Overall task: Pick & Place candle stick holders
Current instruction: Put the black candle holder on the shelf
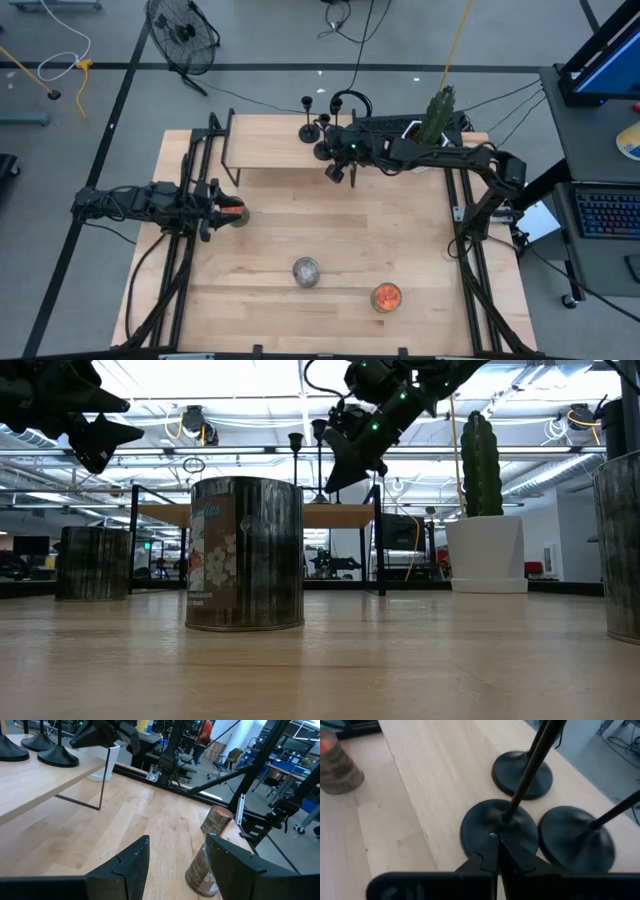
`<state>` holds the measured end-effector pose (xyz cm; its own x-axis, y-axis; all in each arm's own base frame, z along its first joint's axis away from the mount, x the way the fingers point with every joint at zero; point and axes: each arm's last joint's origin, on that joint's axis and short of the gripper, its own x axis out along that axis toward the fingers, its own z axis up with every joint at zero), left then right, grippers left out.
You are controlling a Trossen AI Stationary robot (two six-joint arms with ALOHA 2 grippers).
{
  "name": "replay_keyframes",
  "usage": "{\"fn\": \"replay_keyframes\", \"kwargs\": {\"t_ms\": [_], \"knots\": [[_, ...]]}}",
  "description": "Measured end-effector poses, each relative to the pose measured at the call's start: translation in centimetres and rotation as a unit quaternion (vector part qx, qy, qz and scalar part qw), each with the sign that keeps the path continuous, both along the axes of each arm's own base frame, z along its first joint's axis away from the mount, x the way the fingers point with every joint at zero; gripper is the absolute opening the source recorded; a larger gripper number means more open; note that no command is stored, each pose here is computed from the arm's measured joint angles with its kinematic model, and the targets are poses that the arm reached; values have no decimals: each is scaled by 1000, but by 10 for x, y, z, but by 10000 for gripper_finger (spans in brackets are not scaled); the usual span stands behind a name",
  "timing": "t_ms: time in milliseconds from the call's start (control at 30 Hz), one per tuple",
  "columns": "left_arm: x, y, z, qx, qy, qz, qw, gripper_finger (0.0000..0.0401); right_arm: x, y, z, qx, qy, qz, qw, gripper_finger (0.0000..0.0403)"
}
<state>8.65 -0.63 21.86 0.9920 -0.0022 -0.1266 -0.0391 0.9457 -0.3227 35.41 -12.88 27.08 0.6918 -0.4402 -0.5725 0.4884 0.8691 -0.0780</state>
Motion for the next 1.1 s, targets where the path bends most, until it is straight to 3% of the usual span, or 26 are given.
{"fn": "replay_keyframes", "kwargs": {"t_ms": [133,433,1100], "knots": [[0,0,0,0,0,0,1000,200,-4,-2,4,-22,8,-29,999,0],[0,0,0,1,0,1,1000,200,-6,-12,-6,-4,25,-33,999,0],[0,0,0,1,0,1,1000,200,-1,-20,6,-13,-47,-20,999,0]]}}
